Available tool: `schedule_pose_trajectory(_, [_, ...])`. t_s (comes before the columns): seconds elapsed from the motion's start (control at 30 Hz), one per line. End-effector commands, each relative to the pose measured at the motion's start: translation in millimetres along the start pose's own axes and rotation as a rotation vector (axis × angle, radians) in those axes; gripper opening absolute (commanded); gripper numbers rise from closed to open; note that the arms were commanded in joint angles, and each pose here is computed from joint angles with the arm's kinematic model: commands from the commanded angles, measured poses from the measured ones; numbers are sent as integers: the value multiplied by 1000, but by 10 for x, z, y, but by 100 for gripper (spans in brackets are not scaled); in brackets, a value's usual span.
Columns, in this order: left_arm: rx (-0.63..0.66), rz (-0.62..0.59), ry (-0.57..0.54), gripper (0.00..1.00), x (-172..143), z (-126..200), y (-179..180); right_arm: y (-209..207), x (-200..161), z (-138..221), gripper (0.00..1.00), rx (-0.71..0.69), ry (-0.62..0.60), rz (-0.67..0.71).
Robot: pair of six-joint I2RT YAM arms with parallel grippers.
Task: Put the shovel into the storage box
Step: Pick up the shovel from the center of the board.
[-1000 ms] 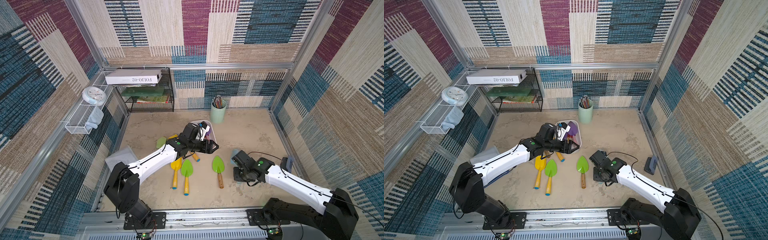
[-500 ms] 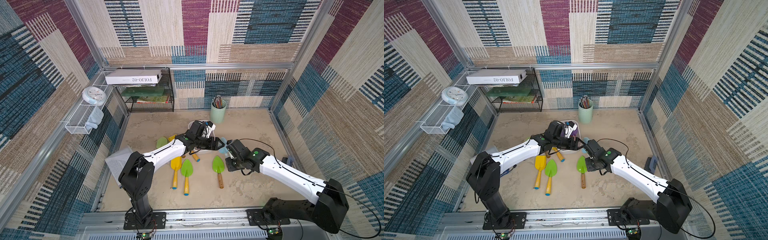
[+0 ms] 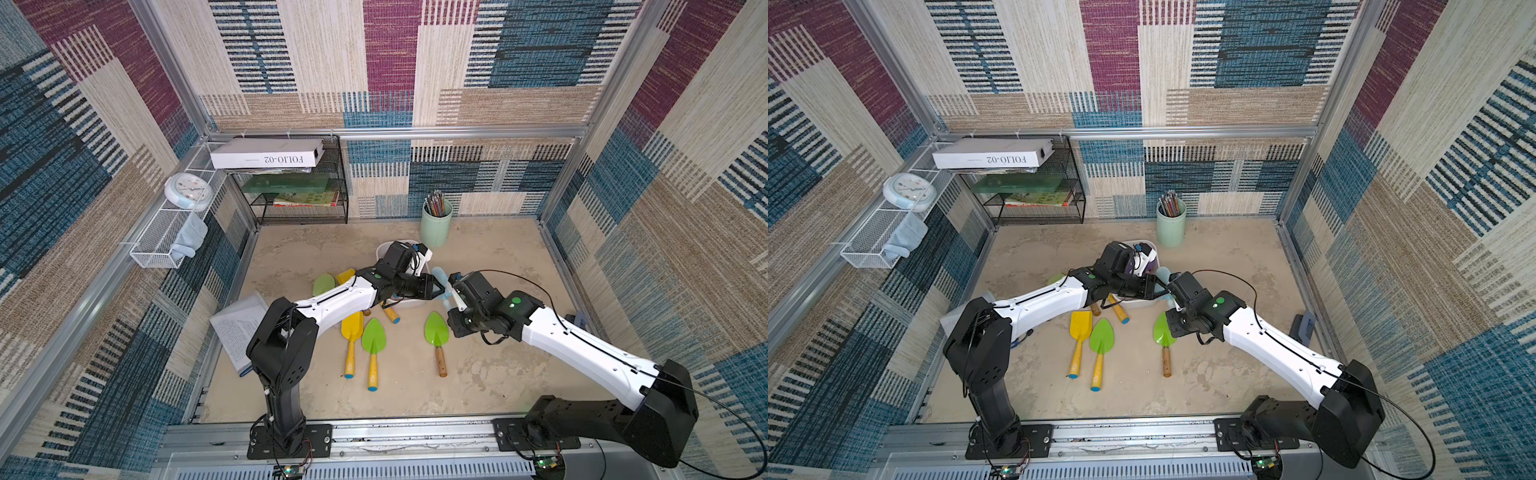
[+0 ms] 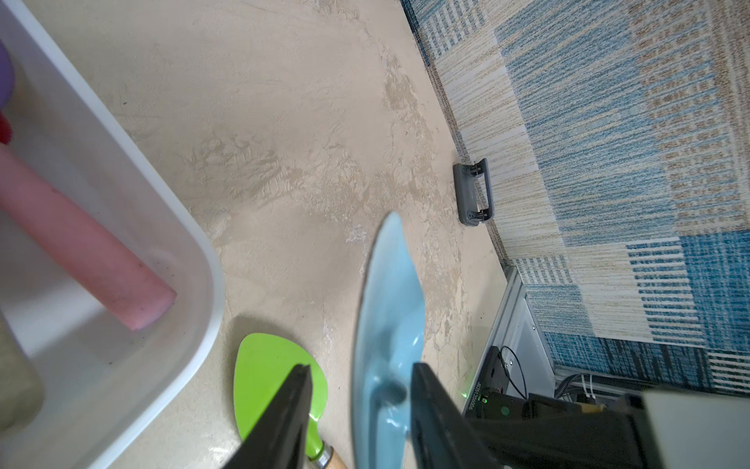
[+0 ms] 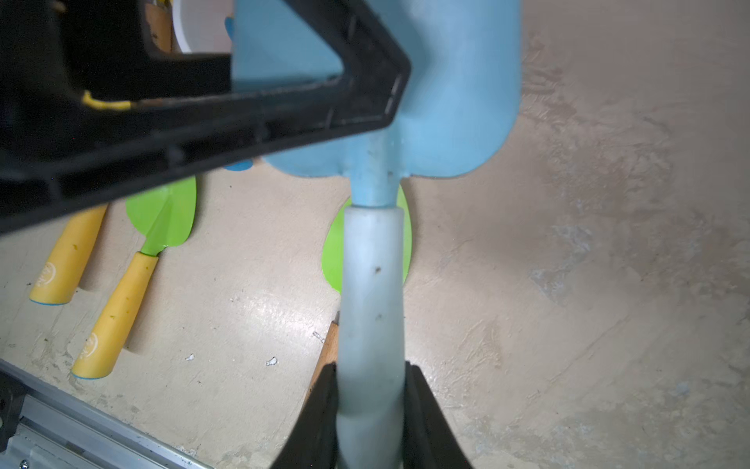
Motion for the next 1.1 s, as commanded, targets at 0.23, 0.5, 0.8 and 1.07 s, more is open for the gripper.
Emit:
schedule_pose_trajectory(0.23, [4, -27, -52, 15, 58, 43, -39, 25, 20, 9, 0, 29, -16, 5])
schedule_pose_trajectory(0.5, [37, -25, -52, 0, 45, 31, -2, 38, 59, 62, 30, 41, -47, -7])
schedule_pose_trajectory(0.8, [122, -20, -78, 0, 214, 129, 211, 3, 70, 274, 69, 58, -147, -32])
schedule_pose_trajectory(1.07, [175, -5, -115, 0, 632, 428, 641, -49, 24, 385, 70, 50, -191, -32])
Point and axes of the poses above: each gripper's point midway between its finger pads, its own z axis back along the fingers, its own y axis along the line the jaws close on, x = y × z, the point moved 10 cm from there along z, back along the fingers, and after that the axes turned 5 degrees about -z, right-handed, at the moved point
